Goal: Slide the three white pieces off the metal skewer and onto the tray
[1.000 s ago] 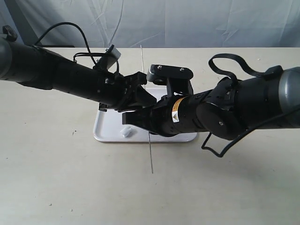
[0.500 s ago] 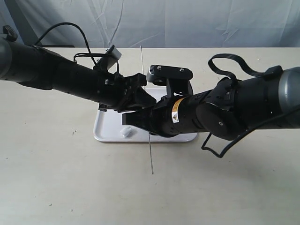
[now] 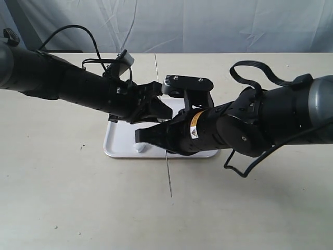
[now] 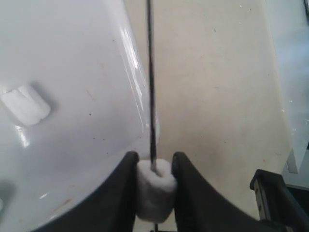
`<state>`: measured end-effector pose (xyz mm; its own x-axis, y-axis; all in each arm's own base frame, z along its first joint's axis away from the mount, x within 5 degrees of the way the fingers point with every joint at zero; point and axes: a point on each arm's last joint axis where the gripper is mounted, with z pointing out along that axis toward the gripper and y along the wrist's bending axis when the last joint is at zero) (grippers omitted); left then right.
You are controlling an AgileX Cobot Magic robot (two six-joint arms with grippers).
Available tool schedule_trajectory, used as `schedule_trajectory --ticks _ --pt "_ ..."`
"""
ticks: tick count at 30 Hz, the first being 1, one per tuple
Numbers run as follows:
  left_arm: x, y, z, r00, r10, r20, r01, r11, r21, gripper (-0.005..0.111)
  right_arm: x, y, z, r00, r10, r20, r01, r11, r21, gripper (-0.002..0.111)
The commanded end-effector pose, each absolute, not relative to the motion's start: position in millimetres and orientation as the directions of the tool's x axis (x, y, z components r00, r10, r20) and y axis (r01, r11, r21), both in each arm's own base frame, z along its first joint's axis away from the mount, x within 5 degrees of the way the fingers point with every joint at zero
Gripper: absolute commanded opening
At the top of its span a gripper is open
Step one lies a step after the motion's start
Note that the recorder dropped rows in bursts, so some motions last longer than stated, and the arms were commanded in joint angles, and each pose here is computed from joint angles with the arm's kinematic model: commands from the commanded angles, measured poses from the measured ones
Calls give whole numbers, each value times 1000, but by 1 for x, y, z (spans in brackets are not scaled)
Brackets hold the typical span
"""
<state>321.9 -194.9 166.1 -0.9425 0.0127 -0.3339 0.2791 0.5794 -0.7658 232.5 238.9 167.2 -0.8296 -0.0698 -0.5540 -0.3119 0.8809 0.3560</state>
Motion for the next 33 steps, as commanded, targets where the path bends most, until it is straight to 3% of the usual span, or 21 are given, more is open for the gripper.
schedule_trajectory --ticks 1,17,26,33 --pt "325 -194 167 -938 -9 -346 274 591 -758 23 230 240 166 -833 -93 -545 -321 884 340 -1" --pt "334 -190 164 -920 -86 -382 240 648 -723 17 207 248 163 -867 -177 -466 -340 893 293 -1" --pt "339 -185 162 -904 -117 -412 220 700 -680 17 187 249 160 -896 -250 -367 -348 909 230 -1" --pt "347 -177 158 -874 -169 -455 171 770 -615 17 169 241 155 -925 -312 -217 -344 930 128 -1"
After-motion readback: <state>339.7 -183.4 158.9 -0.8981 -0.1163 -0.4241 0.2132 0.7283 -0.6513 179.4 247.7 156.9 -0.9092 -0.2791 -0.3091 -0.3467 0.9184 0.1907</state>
